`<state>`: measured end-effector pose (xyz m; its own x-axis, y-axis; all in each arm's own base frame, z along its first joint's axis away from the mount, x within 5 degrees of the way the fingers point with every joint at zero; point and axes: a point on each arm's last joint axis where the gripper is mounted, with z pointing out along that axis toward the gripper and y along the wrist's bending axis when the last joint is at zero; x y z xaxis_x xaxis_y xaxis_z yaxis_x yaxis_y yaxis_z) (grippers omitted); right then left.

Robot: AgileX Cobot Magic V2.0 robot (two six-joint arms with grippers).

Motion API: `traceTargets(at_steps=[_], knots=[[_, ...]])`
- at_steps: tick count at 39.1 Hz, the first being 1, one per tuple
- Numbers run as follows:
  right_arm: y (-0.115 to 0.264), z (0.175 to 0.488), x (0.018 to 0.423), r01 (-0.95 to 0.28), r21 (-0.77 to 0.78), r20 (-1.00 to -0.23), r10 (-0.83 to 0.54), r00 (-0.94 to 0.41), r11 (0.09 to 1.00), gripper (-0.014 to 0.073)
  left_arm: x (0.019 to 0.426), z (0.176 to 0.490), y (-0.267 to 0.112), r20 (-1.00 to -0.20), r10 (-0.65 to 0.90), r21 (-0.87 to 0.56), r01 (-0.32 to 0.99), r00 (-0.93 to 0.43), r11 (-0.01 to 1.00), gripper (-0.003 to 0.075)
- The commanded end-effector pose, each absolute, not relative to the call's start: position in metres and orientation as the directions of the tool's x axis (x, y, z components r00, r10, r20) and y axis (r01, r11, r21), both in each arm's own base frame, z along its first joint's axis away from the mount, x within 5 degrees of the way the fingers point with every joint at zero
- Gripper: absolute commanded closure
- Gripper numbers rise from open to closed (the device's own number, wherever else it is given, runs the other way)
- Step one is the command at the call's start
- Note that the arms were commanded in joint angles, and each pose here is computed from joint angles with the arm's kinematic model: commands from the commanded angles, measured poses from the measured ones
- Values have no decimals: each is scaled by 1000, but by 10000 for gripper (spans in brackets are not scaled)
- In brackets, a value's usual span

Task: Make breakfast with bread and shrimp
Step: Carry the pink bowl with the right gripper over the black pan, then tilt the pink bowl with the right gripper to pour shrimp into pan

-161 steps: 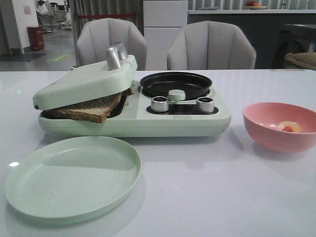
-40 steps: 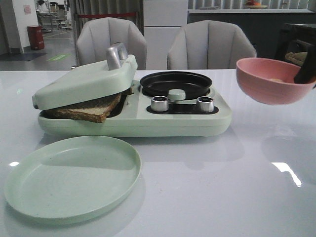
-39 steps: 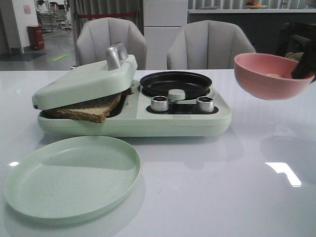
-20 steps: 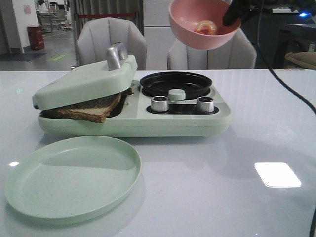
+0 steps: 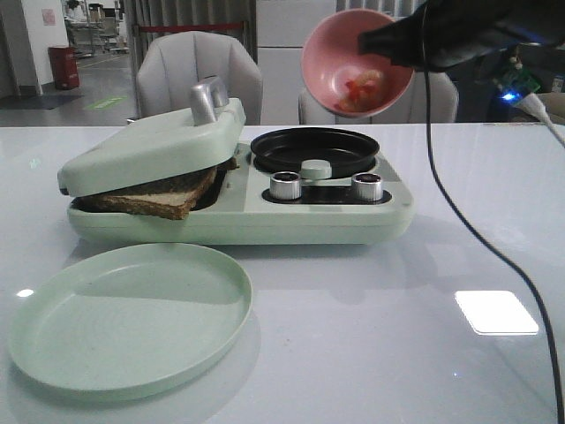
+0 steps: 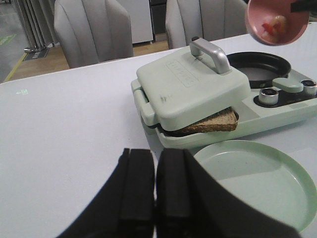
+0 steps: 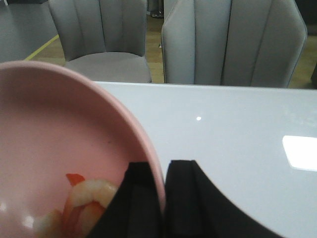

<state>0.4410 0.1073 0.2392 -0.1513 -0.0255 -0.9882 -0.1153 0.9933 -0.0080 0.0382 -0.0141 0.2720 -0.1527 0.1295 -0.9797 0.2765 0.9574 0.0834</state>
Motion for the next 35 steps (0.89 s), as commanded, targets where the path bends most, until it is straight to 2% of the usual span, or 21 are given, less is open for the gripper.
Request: traceTargets(at_steps=[1, 7, 14, 19, 29, 35], knots=[[115, 273, 438, -151, -146, -983, -127, 131, 978, 455, 38, 288, -14, -995, 82, 62, 269, -64, 961, 606], [123, 261, 434, -186, -207, -942, -145, 302, 960, 455, 38, 288, -14, -995, 80, 60, 270, -64, 961, 606], [130, 258, 421, -188, -335, -823, -190, 535, 923, 455, 38, 288, -14, -995, 80, 60, 270, -64, 961, 606], [138, 254, 419, -182, -482, -765, -311, 564, 857, 455, 38, 288, -14, -995, 80, 60, 270, -64, 961, 606], [137, 255, 427, -28, -680, -623, -557, 550, 733, 455, 38, 288, -14, -995, 80, 60, 270, -64, 961, 606], [139, 255, 439, -22, -707, -611, -594, 523, 707, 455, 38, 288, -14, -995, 80, 60, 270, -64, 961, 606]])
